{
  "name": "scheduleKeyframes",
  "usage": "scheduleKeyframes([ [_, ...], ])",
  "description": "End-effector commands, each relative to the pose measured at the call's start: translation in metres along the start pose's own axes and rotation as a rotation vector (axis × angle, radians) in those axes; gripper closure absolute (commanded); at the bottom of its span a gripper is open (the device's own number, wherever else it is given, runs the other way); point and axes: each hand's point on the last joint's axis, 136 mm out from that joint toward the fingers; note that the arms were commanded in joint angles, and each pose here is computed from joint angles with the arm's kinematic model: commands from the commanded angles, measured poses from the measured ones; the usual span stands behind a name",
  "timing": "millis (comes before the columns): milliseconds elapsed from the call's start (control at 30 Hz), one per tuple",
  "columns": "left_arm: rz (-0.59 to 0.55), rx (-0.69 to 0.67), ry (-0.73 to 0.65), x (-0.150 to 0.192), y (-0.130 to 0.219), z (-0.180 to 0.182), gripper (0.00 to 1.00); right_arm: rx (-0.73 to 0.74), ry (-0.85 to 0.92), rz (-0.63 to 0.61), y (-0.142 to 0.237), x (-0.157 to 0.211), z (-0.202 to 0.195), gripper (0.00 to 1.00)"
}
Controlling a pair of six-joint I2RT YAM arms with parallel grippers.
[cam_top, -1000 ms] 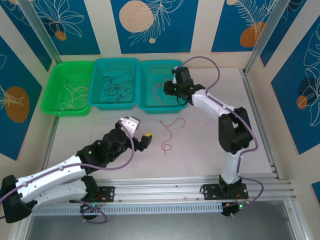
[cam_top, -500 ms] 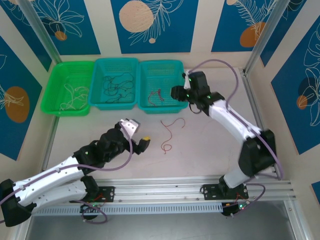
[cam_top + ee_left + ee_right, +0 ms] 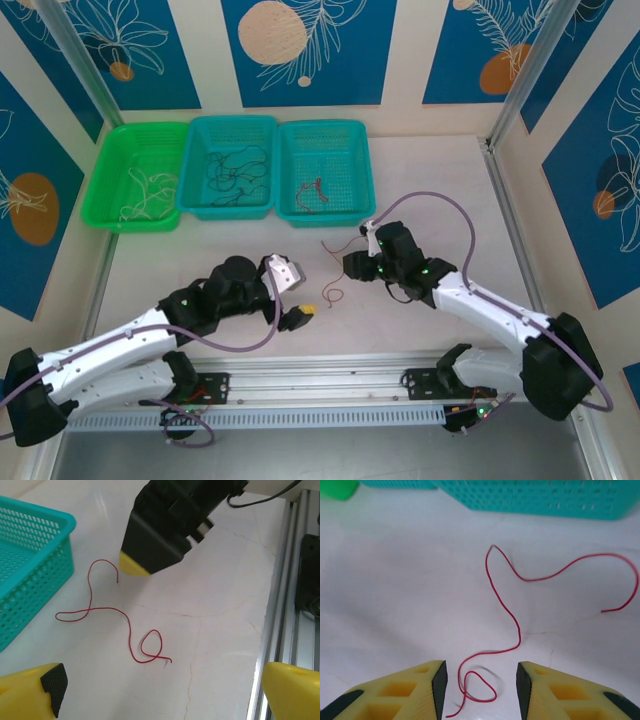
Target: Untangle the cables
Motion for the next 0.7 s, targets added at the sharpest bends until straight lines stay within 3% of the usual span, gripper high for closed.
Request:
scheduleKeyframes([
  [0,-0.015,0.039,-0.02,-0.003,-0.004,-0.005,0.0,-0.003,0.019,0.0,-0.019,0.001,0.0,0.57],
  [433,-0.011,0.012,0.011,0.003,-0.001,-0.001,0.0,0.015,0.011,0.079,-0.103,0.012,-0.013,0.6],
  [667,-0.058,-0.001,0.02,0.004,0.006,0.0,0.0,0.042,0.004,0.089,-0.095,0.023,-0.018,0.92],
])
Point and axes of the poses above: each hand's point on the last joint's axis, 136 mm out from that joint toward the fingers, its own y axis back along the fingers, its own z axis along the line the jaws close on, x = y × z, and after that the axes turned 6 degrees about y, right-handed
